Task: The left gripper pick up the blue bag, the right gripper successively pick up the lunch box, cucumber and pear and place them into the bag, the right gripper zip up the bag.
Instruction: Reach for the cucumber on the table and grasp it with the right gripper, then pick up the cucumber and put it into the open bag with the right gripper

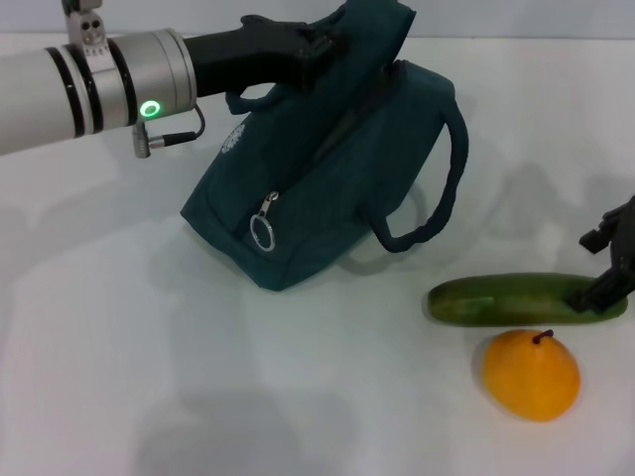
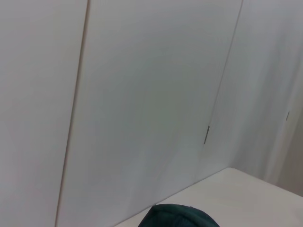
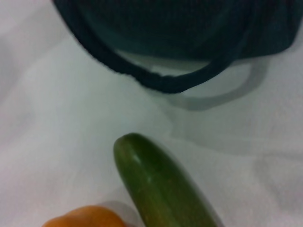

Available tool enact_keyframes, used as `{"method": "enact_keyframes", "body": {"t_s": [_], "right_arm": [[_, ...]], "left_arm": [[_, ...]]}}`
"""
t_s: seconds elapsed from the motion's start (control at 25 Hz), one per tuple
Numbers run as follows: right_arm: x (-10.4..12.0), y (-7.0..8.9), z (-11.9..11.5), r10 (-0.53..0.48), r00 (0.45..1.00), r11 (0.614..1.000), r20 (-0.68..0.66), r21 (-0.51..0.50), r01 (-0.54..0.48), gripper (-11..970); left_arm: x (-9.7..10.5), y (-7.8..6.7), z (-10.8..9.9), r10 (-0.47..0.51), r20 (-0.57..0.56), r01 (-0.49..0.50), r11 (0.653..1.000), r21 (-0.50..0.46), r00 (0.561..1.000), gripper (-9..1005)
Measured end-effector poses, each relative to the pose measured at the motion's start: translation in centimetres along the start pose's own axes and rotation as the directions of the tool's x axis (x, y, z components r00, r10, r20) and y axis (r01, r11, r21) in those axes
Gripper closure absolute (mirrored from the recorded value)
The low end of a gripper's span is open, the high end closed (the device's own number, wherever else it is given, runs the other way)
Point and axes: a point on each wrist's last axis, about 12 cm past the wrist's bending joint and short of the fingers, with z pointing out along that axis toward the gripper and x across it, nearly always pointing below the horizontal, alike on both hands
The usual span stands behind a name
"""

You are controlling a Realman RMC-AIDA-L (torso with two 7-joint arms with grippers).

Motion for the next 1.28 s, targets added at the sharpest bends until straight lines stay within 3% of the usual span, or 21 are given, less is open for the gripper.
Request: {"method": "enact_keyframes", "body": {"t_s": [0.84,1.04,1.28], "right_arm": [[-2.3,1.0,3.2,-0.106,0.983,0.994,-0.148,0.0,0.107,75],[-2.3,1.0,3.2,-0.098,0.985,0.995,-0.145,-0.002,0.098,142],[-2.1,0.8,3.0,-0.066,0.99,0.998,-0.127,0.003,0.067,293]], "left_arm": [[-0.3,0.0,0.2,0.013,0.001,-0.013,1.0,0.005,1.0,950],[-0.2,0.0,0.1,0.009,0.001,-0.009,1.0,0.005,1.0,950],[-0.1,0.0,0.0,0.006,0.003,-0.006,1.0,0.005,1.0,951]]}}
